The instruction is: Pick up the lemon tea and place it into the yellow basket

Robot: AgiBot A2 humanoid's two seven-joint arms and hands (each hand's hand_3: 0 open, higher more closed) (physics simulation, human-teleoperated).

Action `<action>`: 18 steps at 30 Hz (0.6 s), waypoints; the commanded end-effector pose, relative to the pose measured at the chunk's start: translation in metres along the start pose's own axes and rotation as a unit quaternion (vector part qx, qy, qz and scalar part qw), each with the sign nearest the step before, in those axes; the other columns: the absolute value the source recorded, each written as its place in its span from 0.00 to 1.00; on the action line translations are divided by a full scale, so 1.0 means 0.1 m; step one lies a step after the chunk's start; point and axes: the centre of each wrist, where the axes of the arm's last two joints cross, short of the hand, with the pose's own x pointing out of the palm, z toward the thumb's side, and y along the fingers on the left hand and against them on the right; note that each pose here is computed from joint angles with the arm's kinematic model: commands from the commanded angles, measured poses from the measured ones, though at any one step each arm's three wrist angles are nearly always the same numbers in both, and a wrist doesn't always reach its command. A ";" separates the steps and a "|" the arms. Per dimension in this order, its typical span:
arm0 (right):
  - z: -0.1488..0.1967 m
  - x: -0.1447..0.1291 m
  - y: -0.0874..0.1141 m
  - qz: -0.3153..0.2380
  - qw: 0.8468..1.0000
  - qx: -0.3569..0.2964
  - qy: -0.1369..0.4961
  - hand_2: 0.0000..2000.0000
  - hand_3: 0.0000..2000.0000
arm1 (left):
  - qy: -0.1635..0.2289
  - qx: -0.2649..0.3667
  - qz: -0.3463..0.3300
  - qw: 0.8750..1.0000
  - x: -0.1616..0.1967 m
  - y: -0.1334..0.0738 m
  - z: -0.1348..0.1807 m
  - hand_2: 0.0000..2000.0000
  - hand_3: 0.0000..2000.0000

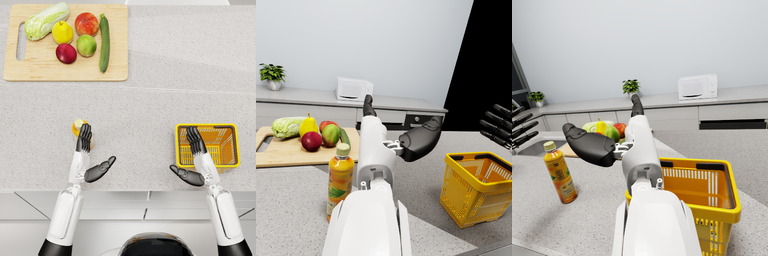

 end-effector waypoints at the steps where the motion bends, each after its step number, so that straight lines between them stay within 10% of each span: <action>1: 0.00 0.00 0.00 0.000 1.000 0.000 0.000 0.00 0.00 | 0.000 0.000 0.000 1.000 0.00 0.00 0.00 0.00 0.00; 13: -0.07 0.04 -0.01 0.009 1.000 0.013 -0.004 0.00 0.00 | -0.001 -0.014 -0.008 1.000 0.04 0.00 -0.07 0.00 0.00; 18: 0.29 -0.15 -0.20 -0.072 0.992 -0.107 -0.007 0.00 0.00 | -0.014 0.058 0.005 0.998 -0.17 0.28 0.04 0.00 0.00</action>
